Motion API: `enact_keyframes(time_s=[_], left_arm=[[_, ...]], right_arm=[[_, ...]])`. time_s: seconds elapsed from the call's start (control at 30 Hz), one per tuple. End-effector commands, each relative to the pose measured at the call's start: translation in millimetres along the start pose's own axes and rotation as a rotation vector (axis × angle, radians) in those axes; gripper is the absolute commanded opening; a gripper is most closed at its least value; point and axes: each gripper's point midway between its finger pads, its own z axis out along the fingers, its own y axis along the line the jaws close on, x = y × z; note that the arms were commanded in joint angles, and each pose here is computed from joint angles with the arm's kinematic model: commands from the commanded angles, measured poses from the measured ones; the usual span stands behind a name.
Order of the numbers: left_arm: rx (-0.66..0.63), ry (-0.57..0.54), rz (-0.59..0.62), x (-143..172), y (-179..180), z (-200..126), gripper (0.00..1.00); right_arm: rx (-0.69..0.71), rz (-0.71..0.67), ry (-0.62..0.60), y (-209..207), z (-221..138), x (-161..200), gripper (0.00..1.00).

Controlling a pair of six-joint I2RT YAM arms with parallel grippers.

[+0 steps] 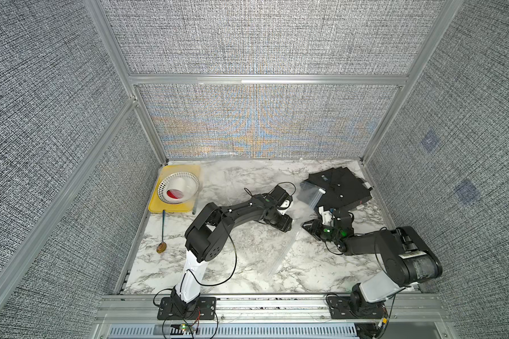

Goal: Place the folded shirt into the vacuum bag
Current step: Open the vacuum bag at the center of the board.

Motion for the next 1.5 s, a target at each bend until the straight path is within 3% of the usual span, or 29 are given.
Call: enact_keyframes(time_s=[0.0,0.17,0.37,0.5,0.73,0.83,1.1,1.3,1.47], left_arm=[[-0.012,-0.031,0.015,-9.3,1.2,-7.1,0.65],[0.019,-0.044,0.031,-14.6,-7.9,-14.7,0.67],[-0.027,-0.055,0.114,-14.0,-21.1,-19.7,0.85],[-0.122,-0.026,0.156,-10.9,-16.4,-11.9,0.86],[-0.231,-0.038,0.204,-16.9,-18.6,-12.8,0.86],[-0.332,-0.054,0.196,-21.6,-4.3,-19.0,0.83],[-0.494,-0.145,0.17,-43.1,15.8,-50.8,0.52],[-0.485,-0.17,0.147,-50.2,16.8,-64.9,0.46],[-0.39,-0.179,0.092,-53.1,13.8,-69.6,0.45]], right_arm=[[-0.008,-0.013,-0.01,5.6,4.8,-6.4,0.39],[-0.014,-0.015,0.004,9.2,15.3,-9.9,0.34],[-0.04,-0.022,-0.006,21.0,20.0,-18.1,0.15],[-0.07,-0.033,-0.008,34.3,21.7,-22.0,0.04],[-0.112,-0.042,-0.005,54.2,22.6,-24.1,0.0],[-0.125,-0.054,-0.002,62.5,23.0,-24.7,0.0],[-0.105,-0.067,0.003,65.1,20.1,-19.3,0.0],[-0.041,-0.08,-0.007,54.5,15.7,-16.7,0.0],[-0.02,-0.084,-0.001,50.0,16.9,-14.7,0.0]])
